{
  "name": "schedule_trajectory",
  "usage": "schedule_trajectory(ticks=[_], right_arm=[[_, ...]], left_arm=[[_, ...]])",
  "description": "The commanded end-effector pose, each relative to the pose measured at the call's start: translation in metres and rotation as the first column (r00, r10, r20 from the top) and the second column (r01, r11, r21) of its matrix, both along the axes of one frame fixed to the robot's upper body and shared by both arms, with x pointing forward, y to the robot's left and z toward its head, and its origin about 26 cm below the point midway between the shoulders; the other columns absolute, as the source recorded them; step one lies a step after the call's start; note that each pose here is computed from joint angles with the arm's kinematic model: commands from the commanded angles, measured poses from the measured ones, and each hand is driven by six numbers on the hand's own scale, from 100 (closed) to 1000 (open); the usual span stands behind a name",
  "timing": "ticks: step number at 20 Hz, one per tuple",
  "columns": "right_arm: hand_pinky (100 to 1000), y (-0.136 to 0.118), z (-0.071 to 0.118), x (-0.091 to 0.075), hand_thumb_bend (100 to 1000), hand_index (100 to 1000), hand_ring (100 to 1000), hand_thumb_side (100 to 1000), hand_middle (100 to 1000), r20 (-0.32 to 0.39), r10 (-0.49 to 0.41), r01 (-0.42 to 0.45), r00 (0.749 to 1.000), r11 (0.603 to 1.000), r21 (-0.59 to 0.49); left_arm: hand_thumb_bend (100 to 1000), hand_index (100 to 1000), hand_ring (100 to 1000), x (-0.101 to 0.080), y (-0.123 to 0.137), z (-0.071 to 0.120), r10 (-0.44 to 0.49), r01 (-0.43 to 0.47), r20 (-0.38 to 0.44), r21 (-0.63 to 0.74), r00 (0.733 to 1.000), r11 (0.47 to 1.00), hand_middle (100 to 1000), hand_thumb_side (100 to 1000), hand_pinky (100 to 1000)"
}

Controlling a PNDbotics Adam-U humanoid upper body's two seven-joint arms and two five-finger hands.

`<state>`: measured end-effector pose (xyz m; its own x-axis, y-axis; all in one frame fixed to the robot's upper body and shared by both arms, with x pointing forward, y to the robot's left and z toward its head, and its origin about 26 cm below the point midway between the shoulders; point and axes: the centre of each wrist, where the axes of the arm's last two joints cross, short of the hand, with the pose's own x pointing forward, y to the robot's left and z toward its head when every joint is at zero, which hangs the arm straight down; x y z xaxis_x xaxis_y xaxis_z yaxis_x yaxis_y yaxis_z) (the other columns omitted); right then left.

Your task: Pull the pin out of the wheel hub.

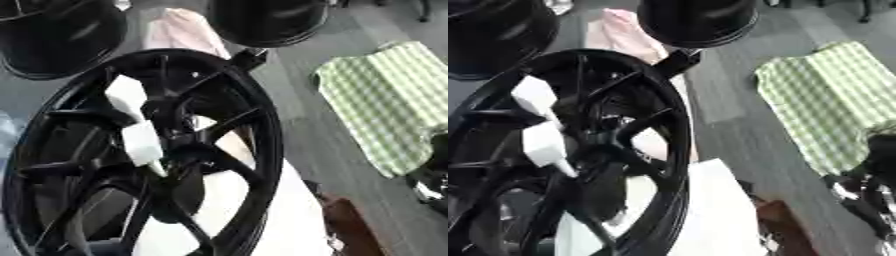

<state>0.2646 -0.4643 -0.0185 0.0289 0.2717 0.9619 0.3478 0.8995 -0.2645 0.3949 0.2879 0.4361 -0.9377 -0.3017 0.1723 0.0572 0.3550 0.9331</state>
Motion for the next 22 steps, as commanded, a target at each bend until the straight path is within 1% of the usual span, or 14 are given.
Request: schedule_trajectory(ticks=[1,7,10,13,15,16,17,18,19,22], right_arm=[[495,-0.011,0.011,-0.001,499,678,656,304,511,0.01,-0.005,0.006,1.0,1.0,-0.03],[495,-0.011,0.01,-0.001,500,678,656,304,511,0.006,-0.005,0.006,1.0,1.0,-0.03],[495,-0.011,0.01,-0.001,500,678,656,303,511,0.006,-0.005,0.005,1.0,1.0,-0.03],[495,-0.011,0.01,0.0,501,678,656,303,511,0.005,-0.002,0.003,1.0,1.0,-0.031],[495,-0.011,0.01,0.0,501,678,656,303,511,0.005,0.0,0.0,1.0,0.999,-0.033],[495,-0.011,0.01,0.0,501,678,656,303,511,0.005,0.002,-0.001,1.0,0.999,-0.033],[495,-0.01,0.011,0.001,501,678,656,303,511,0.005,0.003,-0.003,1.0,0.999,-0.034],[495,-0.01,0.011,0.001,501,678,656,303,511,0.005,0.005,-0.005,1.0,0.999,-0.035],[495,-0.01,0.011,0.002,502,678,656,302,511,0.005,0.007,-0.007,1.0,0.999,-0.035],[495,-0.009,0.012,0.003,502,678,656,302,511,0.005,0.013,-0.013,1.0,0.999,-0.038]], left_arm=[[201,814,752,-0.009,0.01,0.013,0.028,-0.029,0.04,0.034,0.999,0.999,629,501,801],[218,817,751,-0.009,0.009,0.012,0.029,-0.032,0.04,0.071,0.999,0.997,631,506,802],[248,823,752,-0.009,0.007,0.011,0.025,-0.029,0.043,0.087,0.999,0.996,633,497,803],[345,845,771,-0.009,0.0,0.009,0.01,-0.018,0.048,0.159,0.999,0.987,660,460,820],[489,858,797,-0.01,-0.009,0.006,-0.001,-0.014,0.062,0.25,0.998,0.968,693,433,845],[545,860,806,-0.01,-0.014,0.004,-0.007,-0.013,0.069,0.297,0.998,0.955,704,426,853],[641,858,816,-0.009,-0.02,0.0,-0.013,-0.014,0.078,0.346,0.997,0.938,717,411,863],[688,858,821,-0.008,-0.026,-0.005,-0.018,-0.017,0.086,0.392,0.996,0.92,723,405,867],[734,858,828,-0.006,-0.031,-0.01,-0.02,-0.021,0.091,0.432,0.996,0.902,728,408,873],[802,846,837,0.003,-0.042,-0.026,-0.01,-0.039,0.091,0.526,0.996,0.849,718,430,883]])
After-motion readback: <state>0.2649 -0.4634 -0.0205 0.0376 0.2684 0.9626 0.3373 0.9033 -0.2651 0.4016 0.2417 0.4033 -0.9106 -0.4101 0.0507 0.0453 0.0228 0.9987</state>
